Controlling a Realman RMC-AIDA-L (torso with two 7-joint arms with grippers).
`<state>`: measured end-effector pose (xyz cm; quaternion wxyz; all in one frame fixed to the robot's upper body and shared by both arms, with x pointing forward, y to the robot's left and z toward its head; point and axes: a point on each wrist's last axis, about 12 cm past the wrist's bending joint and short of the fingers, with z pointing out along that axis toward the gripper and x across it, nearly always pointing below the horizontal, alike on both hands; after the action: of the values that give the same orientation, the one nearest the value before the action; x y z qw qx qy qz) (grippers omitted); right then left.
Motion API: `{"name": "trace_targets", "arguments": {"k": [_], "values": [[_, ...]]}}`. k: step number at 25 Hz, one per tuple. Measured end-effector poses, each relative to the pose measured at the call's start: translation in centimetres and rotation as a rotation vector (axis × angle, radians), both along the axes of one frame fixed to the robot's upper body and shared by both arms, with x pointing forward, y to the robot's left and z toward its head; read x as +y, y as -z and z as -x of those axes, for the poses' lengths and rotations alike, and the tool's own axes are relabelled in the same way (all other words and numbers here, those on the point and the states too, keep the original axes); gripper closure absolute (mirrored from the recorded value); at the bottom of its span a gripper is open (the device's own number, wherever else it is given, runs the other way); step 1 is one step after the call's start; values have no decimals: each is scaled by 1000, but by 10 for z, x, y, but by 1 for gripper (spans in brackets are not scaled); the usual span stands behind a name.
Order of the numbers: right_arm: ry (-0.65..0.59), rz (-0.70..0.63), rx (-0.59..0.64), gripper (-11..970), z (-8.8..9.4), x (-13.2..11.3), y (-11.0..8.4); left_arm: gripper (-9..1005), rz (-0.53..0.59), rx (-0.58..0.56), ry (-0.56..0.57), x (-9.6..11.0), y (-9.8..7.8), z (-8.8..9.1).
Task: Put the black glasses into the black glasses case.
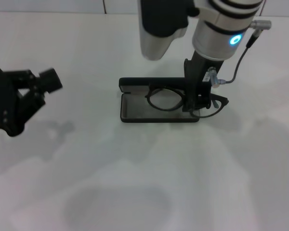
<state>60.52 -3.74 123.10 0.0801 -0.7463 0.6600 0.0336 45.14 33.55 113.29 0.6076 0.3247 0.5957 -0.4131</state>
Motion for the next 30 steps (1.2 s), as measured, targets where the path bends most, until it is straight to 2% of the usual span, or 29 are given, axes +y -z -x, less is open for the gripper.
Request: {"name": "trace_targets", "arguments": {"k": [4, 9, 30], "values": [[-28, 47, -40, 849, -2, 8, 8, 923, -21, 47, 33, -4, 11, 1], [-68, 51, -58, 848, -4, 10, 17, 923, 0, 40, 56, -7, 17, 6], [-146, -14, -96, 845, -16, 11, 37, 922, 53, 41, 40, -13, 26, 5]]}}
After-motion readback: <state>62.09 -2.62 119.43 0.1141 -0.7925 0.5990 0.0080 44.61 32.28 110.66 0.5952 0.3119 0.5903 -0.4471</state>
